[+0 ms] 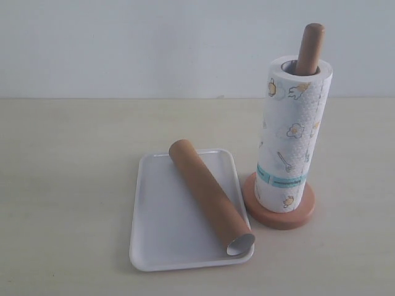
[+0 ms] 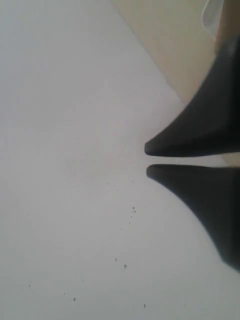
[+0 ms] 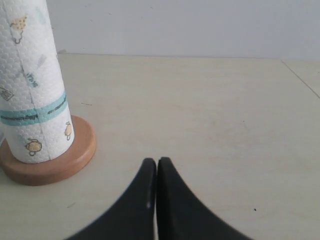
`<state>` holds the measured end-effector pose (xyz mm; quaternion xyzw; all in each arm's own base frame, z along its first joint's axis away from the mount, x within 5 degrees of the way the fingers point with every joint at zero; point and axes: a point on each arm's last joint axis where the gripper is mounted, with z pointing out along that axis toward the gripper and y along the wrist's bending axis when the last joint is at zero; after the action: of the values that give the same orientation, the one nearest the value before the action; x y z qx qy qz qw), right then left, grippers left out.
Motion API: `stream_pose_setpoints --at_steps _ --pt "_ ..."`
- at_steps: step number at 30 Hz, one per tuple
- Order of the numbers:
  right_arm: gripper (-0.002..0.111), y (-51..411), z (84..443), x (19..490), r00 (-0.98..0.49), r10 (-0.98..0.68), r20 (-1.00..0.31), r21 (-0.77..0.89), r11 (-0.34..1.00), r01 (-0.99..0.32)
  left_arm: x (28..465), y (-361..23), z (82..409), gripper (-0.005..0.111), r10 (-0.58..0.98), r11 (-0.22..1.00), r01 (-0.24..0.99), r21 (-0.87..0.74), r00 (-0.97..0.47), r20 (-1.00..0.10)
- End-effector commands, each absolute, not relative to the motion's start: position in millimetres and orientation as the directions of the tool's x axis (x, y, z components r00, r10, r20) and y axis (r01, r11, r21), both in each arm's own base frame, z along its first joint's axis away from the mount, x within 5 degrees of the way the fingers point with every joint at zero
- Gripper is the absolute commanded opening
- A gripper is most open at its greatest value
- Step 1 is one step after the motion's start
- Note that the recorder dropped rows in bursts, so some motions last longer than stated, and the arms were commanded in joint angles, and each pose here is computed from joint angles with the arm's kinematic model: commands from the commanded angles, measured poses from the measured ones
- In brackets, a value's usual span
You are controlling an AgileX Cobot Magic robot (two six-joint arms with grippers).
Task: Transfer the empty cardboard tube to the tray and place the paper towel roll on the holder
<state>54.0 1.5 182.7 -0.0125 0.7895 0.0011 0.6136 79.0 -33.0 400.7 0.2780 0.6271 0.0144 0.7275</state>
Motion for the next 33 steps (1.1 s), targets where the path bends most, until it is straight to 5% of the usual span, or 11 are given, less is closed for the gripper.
stream_pose_setpoints --at_steps 1,7,13,22,33 --pt "0.0 1.7 183.5 53.8 -0.239 -0.018 -0.971 -0.013 1.0 -0.023 78.5 -34.4 385.6 0.005 0.332 0.854 0.399 0.334 0.077 -0.94" --pt "0.0 1.7 183.5 53.8 -0.239 -0.018 -0.971 -0.013 1.0 -0.023 79.4 -22.7 351.3 0.005 0.225 0.935 0.298 0.19 -0.088 -0.97" --pt "0.0 1.7 183.5 53.8 -0.239 -0.018 -0.971 -0.013 1.0 -0.023 68.5 -6.7 315.3 0.005 0.155 0.983 0.1 0.154 -0.002 -0.988" --pt "0.0 1.7 183.5 53.8 -0.239 -0.018 -0.971 -0.013 1.0 -0.023 43.6 -3.8 264.7 0.005 0.079 0.993 0.082 0.086 0.09 -0.993" --pt "0.0 1.7 183.7 53.8 -0.237 -0.018 -0.971 -0.013 1.0 -0.023 56.2 -5.1 201.2 0.005 -0.047 0.995 0.088 -0.051 -0.049 -0.998"
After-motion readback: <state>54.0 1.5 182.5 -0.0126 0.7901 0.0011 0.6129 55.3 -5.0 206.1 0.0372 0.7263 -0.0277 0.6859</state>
